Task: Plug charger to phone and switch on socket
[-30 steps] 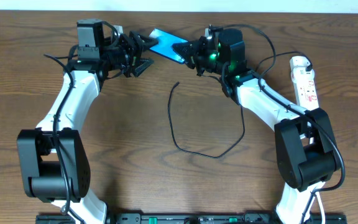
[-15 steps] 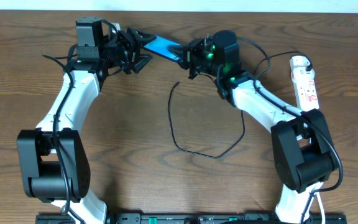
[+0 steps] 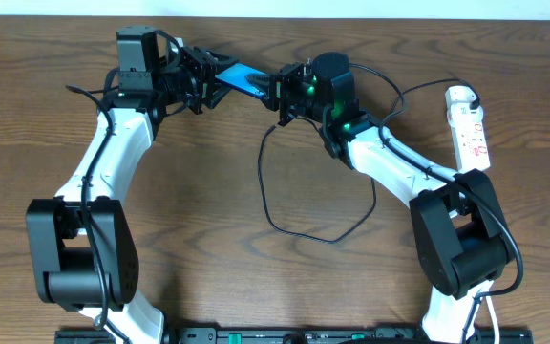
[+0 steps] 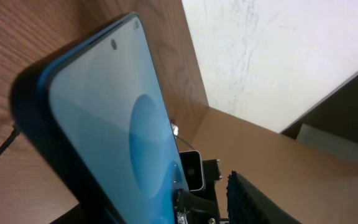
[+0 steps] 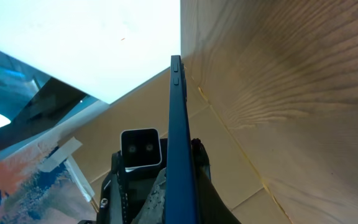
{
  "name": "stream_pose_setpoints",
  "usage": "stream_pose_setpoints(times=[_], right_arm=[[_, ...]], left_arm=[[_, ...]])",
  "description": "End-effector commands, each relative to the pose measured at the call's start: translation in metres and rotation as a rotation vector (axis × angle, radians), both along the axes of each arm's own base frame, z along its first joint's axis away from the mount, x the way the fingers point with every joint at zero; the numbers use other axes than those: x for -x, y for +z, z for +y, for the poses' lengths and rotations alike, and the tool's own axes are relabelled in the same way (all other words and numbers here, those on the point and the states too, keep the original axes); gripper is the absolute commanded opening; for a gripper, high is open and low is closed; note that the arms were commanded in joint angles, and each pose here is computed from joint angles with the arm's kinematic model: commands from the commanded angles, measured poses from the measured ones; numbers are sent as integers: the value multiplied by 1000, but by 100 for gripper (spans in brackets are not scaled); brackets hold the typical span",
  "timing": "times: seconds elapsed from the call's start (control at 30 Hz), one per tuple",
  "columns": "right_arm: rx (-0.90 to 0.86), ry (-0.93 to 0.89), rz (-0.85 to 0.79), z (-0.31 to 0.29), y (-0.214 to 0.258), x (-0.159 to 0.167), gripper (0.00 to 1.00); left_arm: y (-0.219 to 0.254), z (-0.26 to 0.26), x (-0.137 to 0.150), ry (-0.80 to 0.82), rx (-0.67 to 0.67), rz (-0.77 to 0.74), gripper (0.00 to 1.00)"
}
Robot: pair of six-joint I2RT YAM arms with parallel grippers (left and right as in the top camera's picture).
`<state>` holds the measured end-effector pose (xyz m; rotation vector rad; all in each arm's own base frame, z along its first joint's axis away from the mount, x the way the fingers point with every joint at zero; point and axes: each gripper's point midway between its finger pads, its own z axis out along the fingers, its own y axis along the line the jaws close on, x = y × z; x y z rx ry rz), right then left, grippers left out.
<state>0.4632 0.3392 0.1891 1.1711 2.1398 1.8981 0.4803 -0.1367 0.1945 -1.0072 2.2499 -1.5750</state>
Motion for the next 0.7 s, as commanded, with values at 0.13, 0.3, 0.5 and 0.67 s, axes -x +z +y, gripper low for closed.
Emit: stream_pose_setpoints(times=[0.13, 0.3, 0.5, 0.67], right_arm=[[-34, -3, -48, 1, 31, 2, 1], [-63, -12, -38, 1, 35, 1, 1], [-92, -13, -77, 2, 47, -1, 1], [-93, -11, -74, 3, 47, 0, 1]], left_arm=[[13, 4, -2, 65, 57, 53, 44], [13, 4, -3, 73, 65, 65, 40], [13, 4, -3, 96, 95, 106, 36], [12, 5, -4, 109, 96, 114, 30]])
